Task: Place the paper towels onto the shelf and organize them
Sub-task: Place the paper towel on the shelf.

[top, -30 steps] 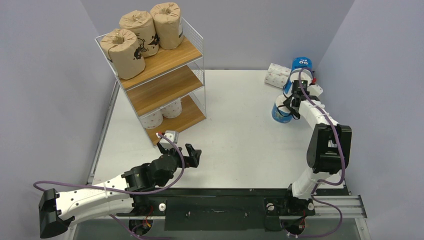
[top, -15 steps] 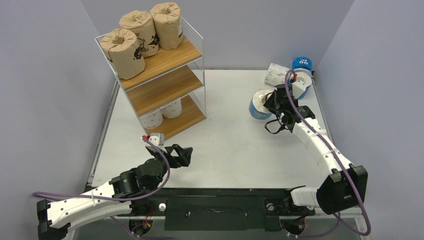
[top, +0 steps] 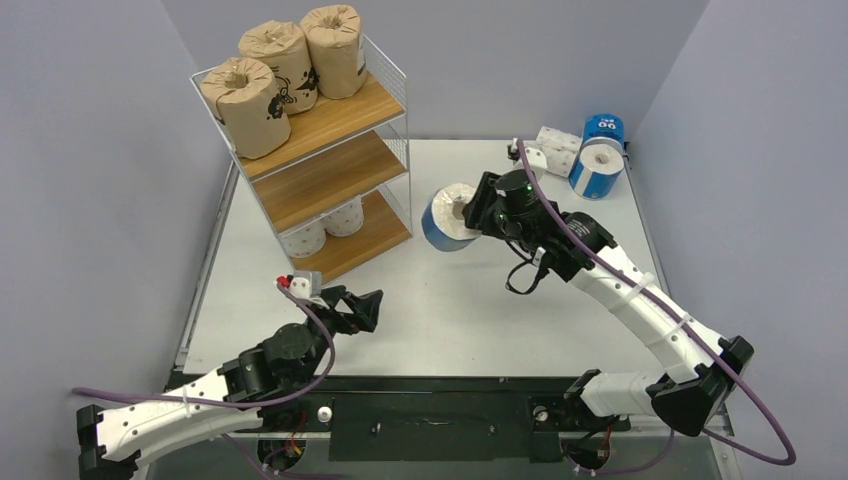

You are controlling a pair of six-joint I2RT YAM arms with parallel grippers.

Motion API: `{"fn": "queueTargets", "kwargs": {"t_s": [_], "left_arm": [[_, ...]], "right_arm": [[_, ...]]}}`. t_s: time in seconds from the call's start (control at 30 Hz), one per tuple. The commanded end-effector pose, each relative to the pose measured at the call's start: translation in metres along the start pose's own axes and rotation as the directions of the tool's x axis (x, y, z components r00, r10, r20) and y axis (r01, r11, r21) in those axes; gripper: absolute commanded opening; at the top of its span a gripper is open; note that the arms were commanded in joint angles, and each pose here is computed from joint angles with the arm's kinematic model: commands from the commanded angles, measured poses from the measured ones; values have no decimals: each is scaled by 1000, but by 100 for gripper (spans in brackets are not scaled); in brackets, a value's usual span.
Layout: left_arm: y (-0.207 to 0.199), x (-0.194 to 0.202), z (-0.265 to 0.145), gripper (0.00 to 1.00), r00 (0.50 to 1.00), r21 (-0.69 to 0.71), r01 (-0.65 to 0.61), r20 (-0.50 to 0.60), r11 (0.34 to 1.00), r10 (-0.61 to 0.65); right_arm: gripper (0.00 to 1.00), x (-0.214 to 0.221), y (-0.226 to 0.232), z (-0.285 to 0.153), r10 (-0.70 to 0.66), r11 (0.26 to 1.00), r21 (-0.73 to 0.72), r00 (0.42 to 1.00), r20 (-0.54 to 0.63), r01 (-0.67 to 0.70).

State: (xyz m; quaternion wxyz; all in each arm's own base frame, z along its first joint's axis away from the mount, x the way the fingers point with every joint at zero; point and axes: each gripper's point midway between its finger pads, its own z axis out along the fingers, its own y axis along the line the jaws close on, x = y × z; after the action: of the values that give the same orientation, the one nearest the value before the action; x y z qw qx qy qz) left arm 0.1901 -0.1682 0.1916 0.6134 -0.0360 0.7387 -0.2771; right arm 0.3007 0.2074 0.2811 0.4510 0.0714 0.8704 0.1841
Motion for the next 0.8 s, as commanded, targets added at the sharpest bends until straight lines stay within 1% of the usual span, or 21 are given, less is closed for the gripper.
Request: {"fn": "queueTargets", "kwargs": {"t_s": [0.0,0.03,0.13,0.17,0.2,0.23,0.27,0.3,0.33,0.37,0.4,0.43,0.47,0.5,0.53,0.57,0.67,0.77], "left_arm": [[-25,-37,9,96,994,33,7,104,999,-11],[-29,-44,11,96,992,38,26,124,999,-30],[-38,-50,14,96,987,65,12,159,998,-23],[-43,-59,14,96,980,86,20,195,996,-37],[-42,-56,14,96,978,99,8,205,995,-28],[-49,-69,11,96,966,135,-1,255,991,-34],[-47,-66,11,96,963,144,-17,269,989,-23],[-51,-79,7,96,947,169,-21,318,985,-34],[-50,-80,7,96,942,171,-35,334,985,-24],[-51,-90,4,96,927,169,-57,374,984,-10],[-51,-94,3,96,921,167,-69,389,984,-1],[-51,-99,3,96,911,153,-104,410,983,32],[-53,-105,2,96,904,151,-111,427,982,36],[-52,-105,3,96,896,128,-160,434,979,90],[-53,-110,3,96,889,122,-170,447,978,99],[-52,-110,4,96,880,101,-211,452,972,144],[-54,-118,6,96,845,60,-279,489,958,216],[-59,-119,16,96,824,21,-342,487,939,290]], "right_arm": [[23,-29,58,-10,26,989,-148,998,51,-18],[23,-30,68,-9,22,986,-165,999,46,-14],[23,-33,88,-6,24,977,-211,999,33,-17],[23,-34,98,-5,24,973,-229,999,29,-16],[23,-34,102,-4,23,971,-238,999,26,-16],[23,-37,111,-4,23,967,-255,999,29,-15],[23,-44,117,-6,28,963,-268,999,39,-17],[23,-41,121,-2,23,962,-271,999,30,-14],[23,-46,126,-3,28,959,-284,999,38,-16],[23,-45,130,0,26,957,-288,999,33,-15],[23,-49,135,1,30,955,-297,999,36,-18],[23,-49,138,3,28,953,-304,999,32,-17],[23,-51,142,5,31,951,-309,999,35,-19],[23,-52,146,5,31,949,-316,999,34,-19],[23,-53,150,7,32,947,-320,999,33,-20],[23,-53,152,8,33,946,-325,999,31,-21],[23,-60,160,11,45,942,-334,998,40,-29],[23,-68,170,10,58,935,-353,997,49,-37]]}}
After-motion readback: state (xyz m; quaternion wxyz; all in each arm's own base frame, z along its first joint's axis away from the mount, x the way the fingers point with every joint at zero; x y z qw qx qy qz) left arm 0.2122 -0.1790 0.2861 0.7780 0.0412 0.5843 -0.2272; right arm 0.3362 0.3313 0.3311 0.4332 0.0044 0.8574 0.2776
